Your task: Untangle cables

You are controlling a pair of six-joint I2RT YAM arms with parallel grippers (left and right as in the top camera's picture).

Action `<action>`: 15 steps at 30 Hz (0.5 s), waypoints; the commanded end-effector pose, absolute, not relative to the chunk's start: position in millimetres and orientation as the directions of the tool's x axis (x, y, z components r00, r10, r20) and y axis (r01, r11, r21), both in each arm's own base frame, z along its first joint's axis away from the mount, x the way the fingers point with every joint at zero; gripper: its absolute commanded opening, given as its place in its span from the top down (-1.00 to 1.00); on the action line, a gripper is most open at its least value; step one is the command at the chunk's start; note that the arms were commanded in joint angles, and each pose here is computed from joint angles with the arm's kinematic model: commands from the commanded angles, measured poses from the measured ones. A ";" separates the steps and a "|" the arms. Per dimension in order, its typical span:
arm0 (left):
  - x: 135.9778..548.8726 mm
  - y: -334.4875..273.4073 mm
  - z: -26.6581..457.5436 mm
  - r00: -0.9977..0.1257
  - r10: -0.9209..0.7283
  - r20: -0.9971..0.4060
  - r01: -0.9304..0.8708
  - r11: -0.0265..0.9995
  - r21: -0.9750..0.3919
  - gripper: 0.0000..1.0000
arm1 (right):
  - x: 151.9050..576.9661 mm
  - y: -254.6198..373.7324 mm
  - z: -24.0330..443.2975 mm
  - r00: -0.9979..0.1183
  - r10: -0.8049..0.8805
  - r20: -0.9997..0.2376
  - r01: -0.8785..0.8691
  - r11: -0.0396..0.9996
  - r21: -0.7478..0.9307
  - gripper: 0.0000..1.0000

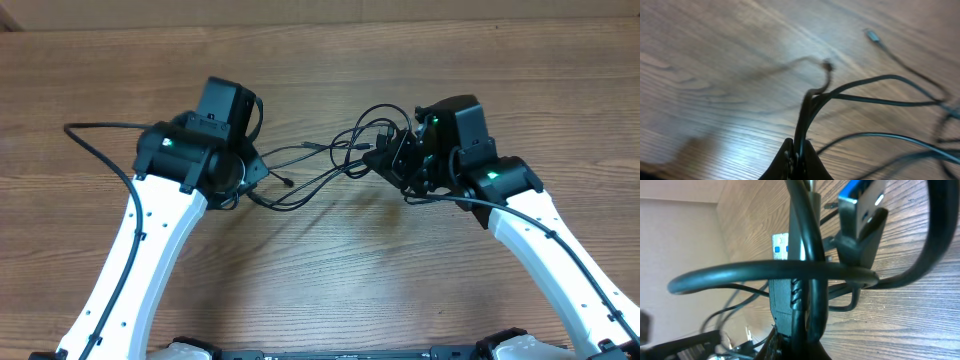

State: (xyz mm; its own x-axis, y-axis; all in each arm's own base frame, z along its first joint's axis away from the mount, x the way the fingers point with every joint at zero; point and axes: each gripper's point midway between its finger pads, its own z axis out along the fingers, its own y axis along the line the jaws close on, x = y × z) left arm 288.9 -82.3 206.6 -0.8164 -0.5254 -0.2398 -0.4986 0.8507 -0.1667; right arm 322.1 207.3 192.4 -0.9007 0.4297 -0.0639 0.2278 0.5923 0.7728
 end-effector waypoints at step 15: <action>268.8 -65.4 153.1 -0.840 -0.502 -0.205 -0.509 0.860 -0.021 0.91 | 321.9 205.8 214.6 -0.916 0.385 -0.110 0.142 0.570 0.809 0.93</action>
